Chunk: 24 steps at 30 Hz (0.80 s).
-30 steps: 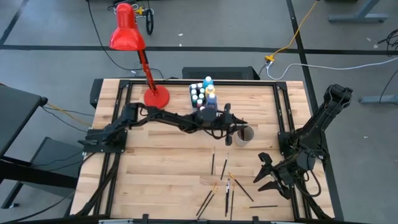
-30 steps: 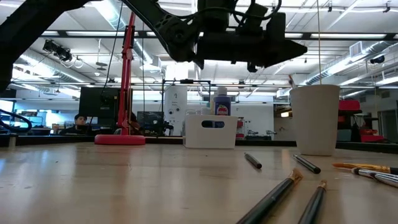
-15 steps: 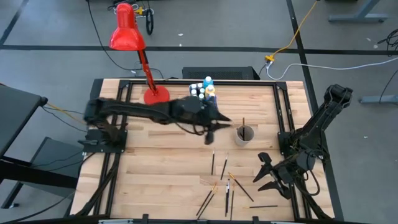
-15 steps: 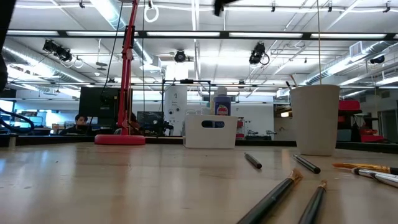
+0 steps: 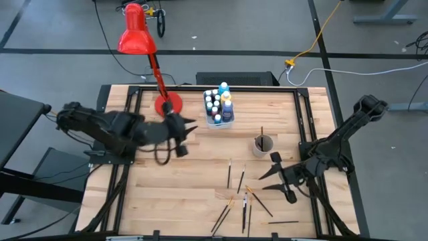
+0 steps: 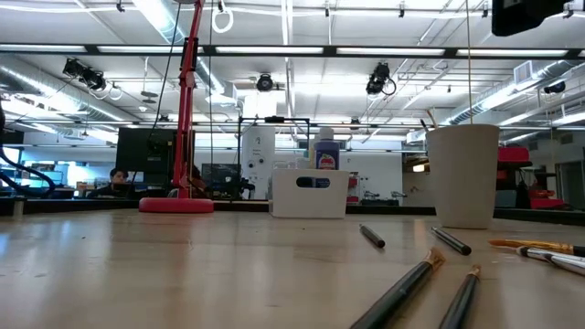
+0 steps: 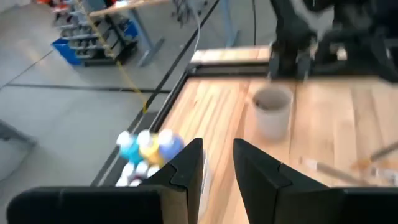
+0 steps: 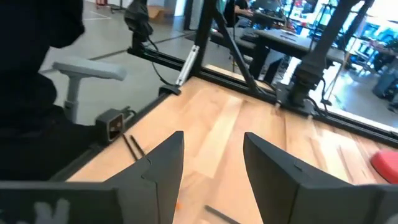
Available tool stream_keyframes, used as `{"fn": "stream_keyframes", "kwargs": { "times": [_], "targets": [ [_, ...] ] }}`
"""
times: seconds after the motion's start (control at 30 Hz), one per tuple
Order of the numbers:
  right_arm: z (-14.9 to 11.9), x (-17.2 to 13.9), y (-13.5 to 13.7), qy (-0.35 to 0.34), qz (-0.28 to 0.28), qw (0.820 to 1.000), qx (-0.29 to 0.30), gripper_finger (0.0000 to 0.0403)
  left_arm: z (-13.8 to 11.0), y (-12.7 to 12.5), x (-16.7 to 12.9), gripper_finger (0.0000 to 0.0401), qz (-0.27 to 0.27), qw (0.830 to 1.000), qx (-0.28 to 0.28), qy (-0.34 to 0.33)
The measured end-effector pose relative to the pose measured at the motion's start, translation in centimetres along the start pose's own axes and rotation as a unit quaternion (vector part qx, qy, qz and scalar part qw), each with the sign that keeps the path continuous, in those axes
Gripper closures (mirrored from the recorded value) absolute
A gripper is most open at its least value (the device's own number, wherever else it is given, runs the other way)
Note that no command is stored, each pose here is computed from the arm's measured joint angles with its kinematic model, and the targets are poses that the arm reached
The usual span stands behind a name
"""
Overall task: Pick & Place Paint Supplies
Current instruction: Put the gold paint brush into the gray cup
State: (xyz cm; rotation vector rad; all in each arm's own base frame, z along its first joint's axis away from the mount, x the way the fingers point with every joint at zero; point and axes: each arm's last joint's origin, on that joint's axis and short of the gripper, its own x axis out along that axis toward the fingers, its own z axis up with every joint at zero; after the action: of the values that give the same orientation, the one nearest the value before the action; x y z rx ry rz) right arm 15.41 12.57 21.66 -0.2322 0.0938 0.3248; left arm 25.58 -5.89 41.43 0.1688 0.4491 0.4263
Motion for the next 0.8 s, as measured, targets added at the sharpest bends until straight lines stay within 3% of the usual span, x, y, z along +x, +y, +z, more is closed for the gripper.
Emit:
{"fn": "stream_keyframes", "kwargs": {
  "times": [0.17, 0.3, 0.5, 0.7, 0.8],
  "targets": [
    [-0.3, 0.4, -0.4, 0.009, -0.013, 1.0, 0.0, 0.0234, -3.2, -0.9, -1.6, 0.0305, 0.046, 0.997, 0.036, 0.049],
    [-0.5, 0.6, -0.7, 0.017, -0.02, 1.0, -0.002, 0.0234, -6.9, -1.8, -1.6, 0.0305, 0.039, 0.995, 0.051, 0.071],
    [-0.9, 0.8, -1.1, 0.029, -0.03, 0.999, 0.026, 0.0234, -12.6, -4.3, -1.1, 0.0305, -0.041, 0.995, 0.075, 0.06],
    [-1.0, 1.0, -1.6, 0.035, -0.044, 0.998, 0.033, 0.0234, -17.0, -5.8, -0.1, 0.0305, -0.152, 0.988, 0.02, 0.019],
    [-1.1, 1.0, -1.9, 0.036, -0.051, 0.997, 0.048, 0.0234, -19.2, -6.1, 0.4, 0.0305, -0.18, 0.983, 0.028, 0.003]
  ]
}}
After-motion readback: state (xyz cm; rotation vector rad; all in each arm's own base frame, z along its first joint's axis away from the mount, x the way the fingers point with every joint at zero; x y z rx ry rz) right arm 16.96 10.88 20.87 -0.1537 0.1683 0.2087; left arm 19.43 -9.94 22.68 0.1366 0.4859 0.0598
